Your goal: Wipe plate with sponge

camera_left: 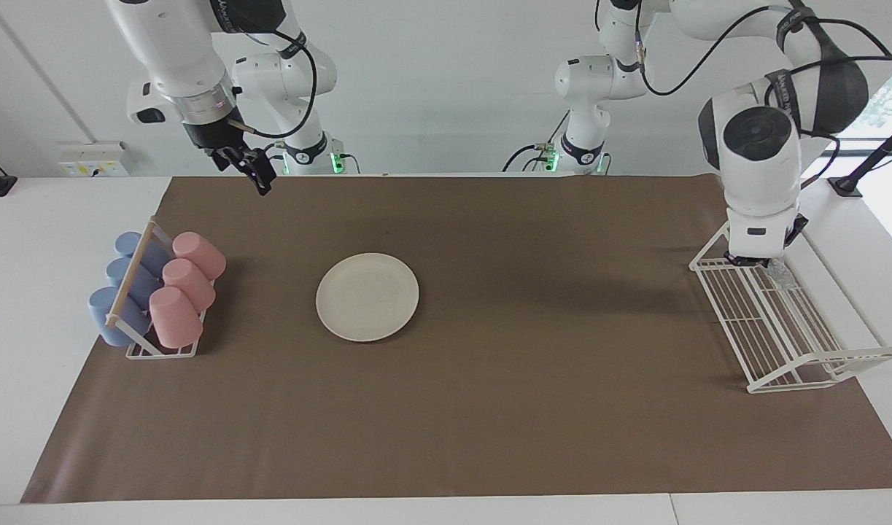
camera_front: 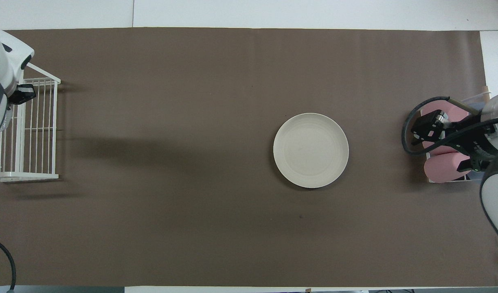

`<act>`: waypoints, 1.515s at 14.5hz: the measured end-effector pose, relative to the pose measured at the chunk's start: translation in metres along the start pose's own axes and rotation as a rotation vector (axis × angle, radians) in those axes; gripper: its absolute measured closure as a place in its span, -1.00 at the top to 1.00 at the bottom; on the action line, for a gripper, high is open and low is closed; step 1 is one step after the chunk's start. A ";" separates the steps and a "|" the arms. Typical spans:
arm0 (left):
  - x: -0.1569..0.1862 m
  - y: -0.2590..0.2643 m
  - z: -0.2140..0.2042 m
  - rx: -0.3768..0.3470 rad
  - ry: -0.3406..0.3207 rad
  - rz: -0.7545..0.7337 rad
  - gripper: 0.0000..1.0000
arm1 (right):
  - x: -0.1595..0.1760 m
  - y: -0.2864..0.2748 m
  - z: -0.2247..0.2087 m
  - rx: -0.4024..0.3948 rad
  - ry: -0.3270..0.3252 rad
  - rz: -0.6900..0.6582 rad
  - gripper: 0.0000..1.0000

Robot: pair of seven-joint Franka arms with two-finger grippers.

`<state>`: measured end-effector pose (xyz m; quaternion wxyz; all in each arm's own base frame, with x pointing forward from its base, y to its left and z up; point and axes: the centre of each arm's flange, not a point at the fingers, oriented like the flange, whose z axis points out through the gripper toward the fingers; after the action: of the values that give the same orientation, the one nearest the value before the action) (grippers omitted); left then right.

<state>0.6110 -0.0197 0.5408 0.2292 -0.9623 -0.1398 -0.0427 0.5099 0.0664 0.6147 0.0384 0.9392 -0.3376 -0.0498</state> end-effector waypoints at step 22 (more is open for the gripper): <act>-0.092 0.025 -0.016 -1.291 -0.642 -0.199 -0.89 | -0.231 -0.201 0.004 0.203 -0.119 0.710 1.00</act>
<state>0.5295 -0.0714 0.5304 -0.4417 -0.8535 -0.2340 0.1472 0.4585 0.3682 0.6049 -0.0595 0.7580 -0.6473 -0.0541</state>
